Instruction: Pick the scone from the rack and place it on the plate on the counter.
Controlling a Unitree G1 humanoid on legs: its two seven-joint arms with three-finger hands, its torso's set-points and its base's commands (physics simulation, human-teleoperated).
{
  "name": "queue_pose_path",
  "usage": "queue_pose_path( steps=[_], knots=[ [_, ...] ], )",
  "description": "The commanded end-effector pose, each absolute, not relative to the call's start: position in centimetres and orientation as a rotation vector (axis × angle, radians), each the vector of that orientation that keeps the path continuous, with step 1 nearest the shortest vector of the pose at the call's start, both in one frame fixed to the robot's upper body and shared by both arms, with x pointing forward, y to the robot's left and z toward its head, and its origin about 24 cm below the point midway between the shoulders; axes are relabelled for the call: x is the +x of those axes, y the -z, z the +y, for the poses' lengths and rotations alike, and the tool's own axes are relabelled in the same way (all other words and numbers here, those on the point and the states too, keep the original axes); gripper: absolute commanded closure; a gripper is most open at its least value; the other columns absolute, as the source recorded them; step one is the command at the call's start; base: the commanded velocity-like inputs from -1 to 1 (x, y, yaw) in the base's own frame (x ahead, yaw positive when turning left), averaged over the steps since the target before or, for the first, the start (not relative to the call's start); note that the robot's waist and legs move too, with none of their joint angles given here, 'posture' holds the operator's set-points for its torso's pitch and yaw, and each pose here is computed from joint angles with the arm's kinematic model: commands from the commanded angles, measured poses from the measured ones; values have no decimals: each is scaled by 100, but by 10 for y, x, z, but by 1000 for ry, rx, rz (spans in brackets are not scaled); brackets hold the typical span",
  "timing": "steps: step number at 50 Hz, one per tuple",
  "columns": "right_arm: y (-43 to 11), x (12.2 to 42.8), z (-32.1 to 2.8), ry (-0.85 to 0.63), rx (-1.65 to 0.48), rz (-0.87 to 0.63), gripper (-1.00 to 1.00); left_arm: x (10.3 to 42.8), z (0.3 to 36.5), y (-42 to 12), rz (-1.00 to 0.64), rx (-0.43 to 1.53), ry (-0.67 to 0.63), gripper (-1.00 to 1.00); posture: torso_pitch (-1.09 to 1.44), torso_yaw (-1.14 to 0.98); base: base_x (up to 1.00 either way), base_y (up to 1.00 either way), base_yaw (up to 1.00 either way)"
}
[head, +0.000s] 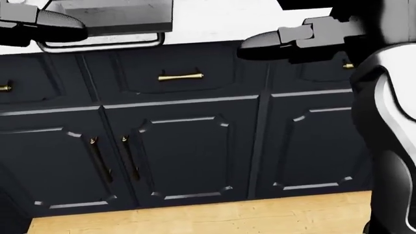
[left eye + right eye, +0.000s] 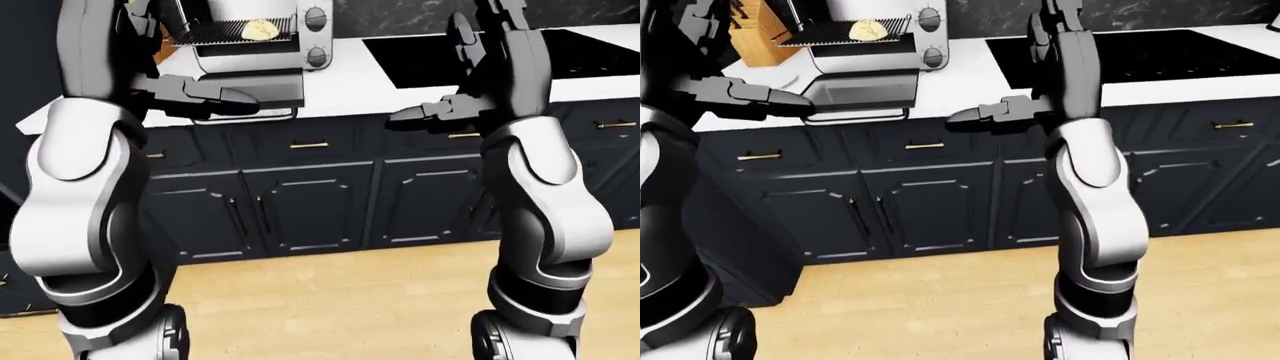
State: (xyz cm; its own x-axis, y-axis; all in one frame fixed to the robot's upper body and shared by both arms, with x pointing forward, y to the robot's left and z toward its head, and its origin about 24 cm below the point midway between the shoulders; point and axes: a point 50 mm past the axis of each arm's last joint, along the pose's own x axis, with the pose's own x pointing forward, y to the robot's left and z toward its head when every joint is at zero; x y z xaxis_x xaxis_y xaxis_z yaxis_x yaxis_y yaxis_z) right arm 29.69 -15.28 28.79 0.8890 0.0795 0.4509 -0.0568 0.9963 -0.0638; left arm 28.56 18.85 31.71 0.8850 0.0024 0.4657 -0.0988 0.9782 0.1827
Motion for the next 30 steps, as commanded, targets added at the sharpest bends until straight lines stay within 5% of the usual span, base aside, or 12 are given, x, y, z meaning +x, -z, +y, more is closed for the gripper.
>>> queue_pose_path(
  steps=[1, 30],
  knots=[
    [-303, 289, -153, -72, -56, -547, -100, 279, 187, -329, -544, 207, -62, -100, 0, 0, 12, 20, 0],
    [-303, 283, -158, -58, -96, -556, -100, 273, 191, -329, -570, 190, -72, -100, 0, 0, 10, 20, 0]
  ],
)
